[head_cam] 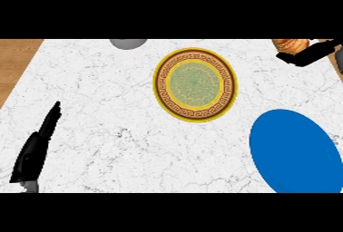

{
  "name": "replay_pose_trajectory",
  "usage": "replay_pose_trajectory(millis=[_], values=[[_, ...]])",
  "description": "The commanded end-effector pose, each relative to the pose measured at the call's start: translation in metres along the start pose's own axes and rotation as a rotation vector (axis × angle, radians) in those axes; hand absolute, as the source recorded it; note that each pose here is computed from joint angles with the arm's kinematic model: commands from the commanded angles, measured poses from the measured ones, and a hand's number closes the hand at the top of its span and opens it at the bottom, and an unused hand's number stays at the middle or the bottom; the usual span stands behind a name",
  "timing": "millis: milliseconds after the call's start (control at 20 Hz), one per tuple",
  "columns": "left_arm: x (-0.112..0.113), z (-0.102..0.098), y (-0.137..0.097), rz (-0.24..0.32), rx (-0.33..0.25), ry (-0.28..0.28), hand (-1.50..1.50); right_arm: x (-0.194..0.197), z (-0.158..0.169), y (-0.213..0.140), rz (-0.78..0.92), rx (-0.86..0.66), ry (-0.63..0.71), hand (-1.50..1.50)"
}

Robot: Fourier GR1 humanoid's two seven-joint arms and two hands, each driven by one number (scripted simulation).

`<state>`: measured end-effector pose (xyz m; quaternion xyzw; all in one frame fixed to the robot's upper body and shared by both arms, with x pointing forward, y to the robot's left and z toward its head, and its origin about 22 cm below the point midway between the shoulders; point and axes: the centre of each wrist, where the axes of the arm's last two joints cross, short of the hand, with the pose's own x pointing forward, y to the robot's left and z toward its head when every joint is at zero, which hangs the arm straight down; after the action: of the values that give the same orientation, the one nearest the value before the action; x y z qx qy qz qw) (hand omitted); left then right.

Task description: Pick the croissant from the plate and place it in the plate

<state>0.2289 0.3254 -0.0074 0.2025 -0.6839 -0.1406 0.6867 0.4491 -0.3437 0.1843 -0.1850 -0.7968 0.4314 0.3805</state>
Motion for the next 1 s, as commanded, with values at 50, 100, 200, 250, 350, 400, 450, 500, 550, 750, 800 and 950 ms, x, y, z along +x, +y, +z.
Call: replay_pose_trajectory(millis=[50, 100, 200, 250, 350, 400, 450, 500, 550, 750, 800, 950], values=[[0.002, 0.007, 0.006, -0.003, 0.004, 0.016, 0.00, 0.031, -0.047, 0.034, -0.084, 0.030, -0.040, 1.50], [0.013, 0.014, 0.029, -0.020, 0.005, 0.003, 0.00, 0.029, -0.046, 0.034, -0.083, 0.030, -0.028, 1.50], [0.011, 0.005, 0.015, 0.010, 0.007, 0.016, 0.00, 0.049, -0.071, 0.059, -0.101, 0.069, -0.020, 1.50], [0.001, 0.003, 0.005, 0.012, 0.012, 0.034, 0.00, 0.047, -0.067, 0.075, -0.116, 0.081, -0.010, 1.50], [0.006, 0.005, 0.009, 0.011, 0.007, 0.018, 0.00, 0.053, -0.074, 0.077, -0.116, 0.135, 0.012, 1.50], [0.011, 0.009, 0.008, 0.006, 0.028, 0.010, 0.00, 0.074, -0.097, 0.073, -0.120, 0.157, 0.018, 1.50], [0.003, 0.001, 0.005, -0.006, 0.002, 0.006, 0.00, 0.078, -0.101, 0.095, -0.102, 0.166, 0.017, 1.50], [0.000, 0.010, 0.002, -0.005, 0.006, 0.005, 0.00, 0.083, -0.103, 0.113, -0.098, 0.191, 0.031, 1.50], [0.002, 0.010, 0.031, -0.015, 0.012, -0.009, 0.00, 0.081, -0.103, 0.110, -0.088, 0.214, 0.023, 1.50], [0.007, 0.007, 0.011, 0.003, -0.003, 0.014, 0.00, 0.108, -0.116, 0.160, -0.070, 0.284, 0.059, 1.50], [0.009, 0.002, 0.009, 0.017, -0.006, -0.011, 0.00, 0.094, -0.111, 0.147, -0.079, 0.281, 0.059, 1.50], [0.005, 0.010, 0.009, -0.004, -0.016, 0.007, 0.00, 0.105, -0.108, 0.190, -0.081, 0.324, 0.072, 1.50]])
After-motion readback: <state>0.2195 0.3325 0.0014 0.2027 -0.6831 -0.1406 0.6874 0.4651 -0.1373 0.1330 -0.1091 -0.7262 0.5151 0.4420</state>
